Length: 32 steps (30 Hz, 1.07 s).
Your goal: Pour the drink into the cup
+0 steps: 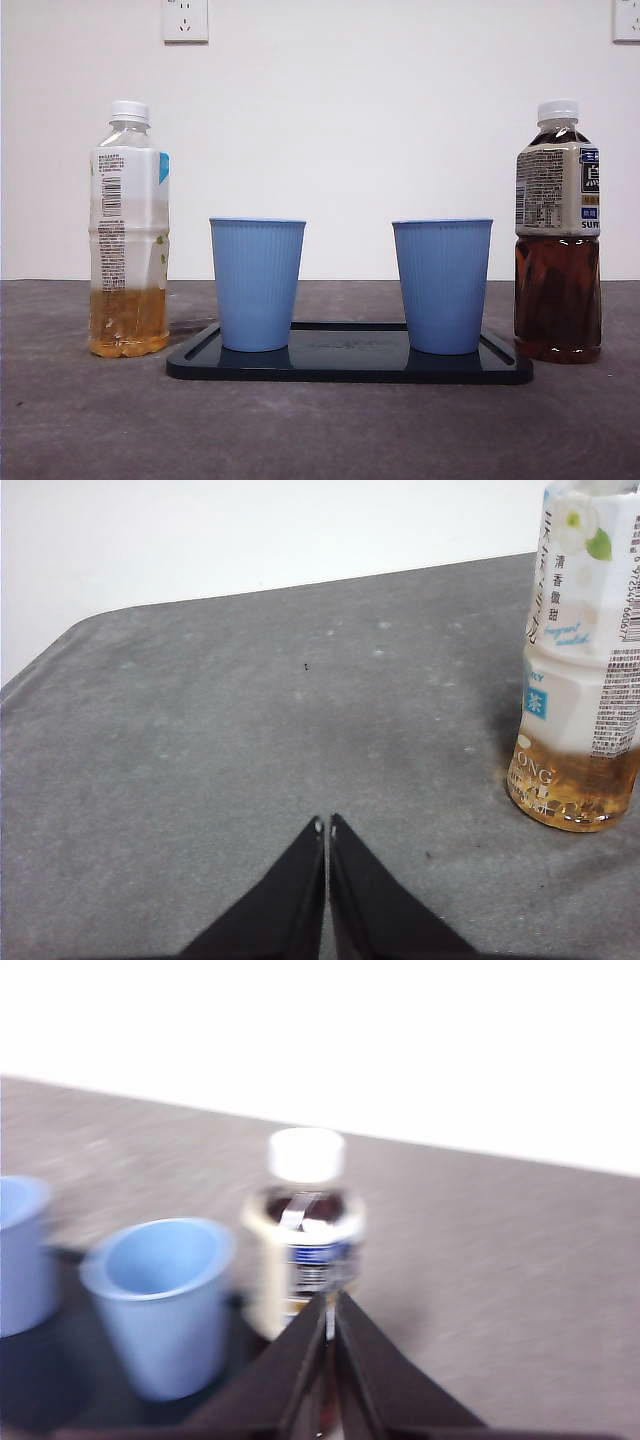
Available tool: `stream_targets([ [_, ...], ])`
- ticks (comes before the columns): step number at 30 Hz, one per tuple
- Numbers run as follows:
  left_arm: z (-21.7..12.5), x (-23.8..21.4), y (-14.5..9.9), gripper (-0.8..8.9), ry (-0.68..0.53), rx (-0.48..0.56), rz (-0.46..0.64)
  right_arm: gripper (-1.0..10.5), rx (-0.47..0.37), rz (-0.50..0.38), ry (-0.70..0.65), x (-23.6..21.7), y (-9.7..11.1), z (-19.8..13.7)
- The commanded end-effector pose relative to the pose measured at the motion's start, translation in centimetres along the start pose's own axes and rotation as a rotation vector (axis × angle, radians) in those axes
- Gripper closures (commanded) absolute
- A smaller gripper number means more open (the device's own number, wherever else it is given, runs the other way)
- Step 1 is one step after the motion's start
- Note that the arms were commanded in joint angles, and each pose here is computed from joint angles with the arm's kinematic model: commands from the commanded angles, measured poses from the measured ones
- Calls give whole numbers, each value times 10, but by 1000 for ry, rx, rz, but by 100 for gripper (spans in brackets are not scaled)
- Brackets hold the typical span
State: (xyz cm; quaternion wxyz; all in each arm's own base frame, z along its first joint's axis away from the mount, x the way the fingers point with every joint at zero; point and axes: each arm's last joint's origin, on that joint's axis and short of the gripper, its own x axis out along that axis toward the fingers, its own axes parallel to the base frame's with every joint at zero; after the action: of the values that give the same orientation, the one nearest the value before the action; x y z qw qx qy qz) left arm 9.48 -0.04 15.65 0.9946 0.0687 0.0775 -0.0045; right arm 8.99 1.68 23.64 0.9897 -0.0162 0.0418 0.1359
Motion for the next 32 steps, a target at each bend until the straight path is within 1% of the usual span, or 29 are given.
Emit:
stream_targets([
  [1,-7,2,-1,807,23,-7,0,938,-37,-43,-73,1,-3,-12],
  [5,-7,2,-1,807,23,-7,0,938,-44,-83,-130,3,-6,-30],
  [9,-7,2,-1,807,23,-7,0,938,-44,-151,-163,4,-9,-43],
  [14,-7,2,-1,807,23,-7,0,938,-38,-212,-146,6,-12,-54],
  [19,-7,2,-1,807,23,-7,0,938,-27,-218,-89,10,-12,-69],
  [25,-7,2,-1,807,23,-7,0,938,-19,-221,-19,10,-13,-75],
  [30,-7,2,-1,807,23,-7,0,938,-1,-217,79,10,-13,-85],
  [32,-7,2,-1,807,23,-7,0,938,0,-216,87,10,-13,-86],
])
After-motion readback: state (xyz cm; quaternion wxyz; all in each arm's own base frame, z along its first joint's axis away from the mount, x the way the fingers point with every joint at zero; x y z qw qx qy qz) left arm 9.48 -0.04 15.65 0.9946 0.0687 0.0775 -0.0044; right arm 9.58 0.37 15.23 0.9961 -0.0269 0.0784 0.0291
